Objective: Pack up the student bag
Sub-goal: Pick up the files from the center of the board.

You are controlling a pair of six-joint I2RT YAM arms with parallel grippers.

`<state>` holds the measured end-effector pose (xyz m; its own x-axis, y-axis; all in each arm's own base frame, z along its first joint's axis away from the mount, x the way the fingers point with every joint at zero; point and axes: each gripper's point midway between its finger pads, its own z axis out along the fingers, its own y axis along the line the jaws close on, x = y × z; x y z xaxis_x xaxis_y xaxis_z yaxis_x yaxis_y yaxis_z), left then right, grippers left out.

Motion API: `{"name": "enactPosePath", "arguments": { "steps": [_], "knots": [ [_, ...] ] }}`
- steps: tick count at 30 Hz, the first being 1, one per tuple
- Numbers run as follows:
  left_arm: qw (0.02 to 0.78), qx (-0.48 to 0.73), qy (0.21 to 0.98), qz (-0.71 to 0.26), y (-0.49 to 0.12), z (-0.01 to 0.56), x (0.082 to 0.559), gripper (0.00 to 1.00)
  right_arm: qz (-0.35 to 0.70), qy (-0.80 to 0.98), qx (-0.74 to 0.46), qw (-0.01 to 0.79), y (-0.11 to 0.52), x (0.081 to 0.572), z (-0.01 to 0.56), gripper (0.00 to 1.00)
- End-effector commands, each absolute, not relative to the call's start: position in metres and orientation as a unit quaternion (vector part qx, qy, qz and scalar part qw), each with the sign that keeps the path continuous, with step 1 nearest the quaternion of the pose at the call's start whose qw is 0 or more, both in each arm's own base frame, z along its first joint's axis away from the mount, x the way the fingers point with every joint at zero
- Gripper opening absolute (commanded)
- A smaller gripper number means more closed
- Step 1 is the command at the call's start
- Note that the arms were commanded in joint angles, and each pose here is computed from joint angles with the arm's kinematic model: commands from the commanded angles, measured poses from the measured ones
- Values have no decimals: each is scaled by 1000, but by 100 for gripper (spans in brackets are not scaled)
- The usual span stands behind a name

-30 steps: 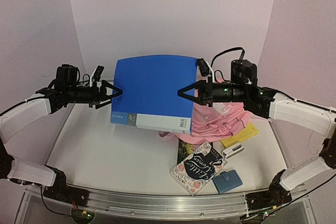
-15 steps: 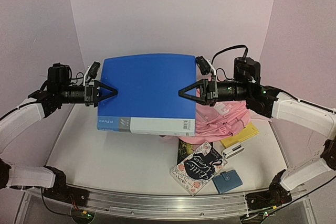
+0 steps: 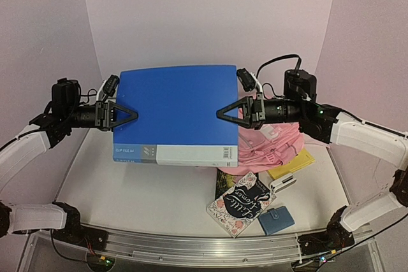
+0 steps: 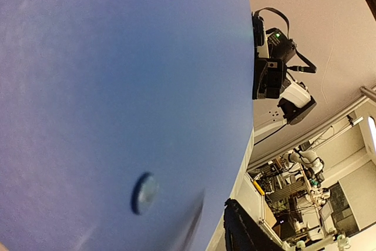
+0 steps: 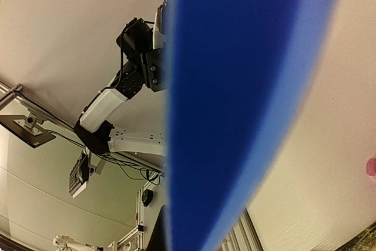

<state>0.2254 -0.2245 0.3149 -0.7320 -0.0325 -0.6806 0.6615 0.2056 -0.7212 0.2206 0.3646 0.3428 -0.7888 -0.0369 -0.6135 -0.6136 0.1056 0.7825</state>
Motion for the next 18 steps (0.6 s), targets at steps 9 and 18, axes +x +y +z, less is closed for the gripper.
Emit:
{"name": "enactPosePath", "arguments": {
  "steps": [9, 18],
  "knots": [
    [317, 247, 697, -594, -216, 337, 200, 55, 638, 663, -256, 295, 349, 211, 389, 0],
    [310, 255, 687, -606, -217, 341, 194, 10, 622, 679, -253, 296, 349, 217, 375, 0]
  ]
}}
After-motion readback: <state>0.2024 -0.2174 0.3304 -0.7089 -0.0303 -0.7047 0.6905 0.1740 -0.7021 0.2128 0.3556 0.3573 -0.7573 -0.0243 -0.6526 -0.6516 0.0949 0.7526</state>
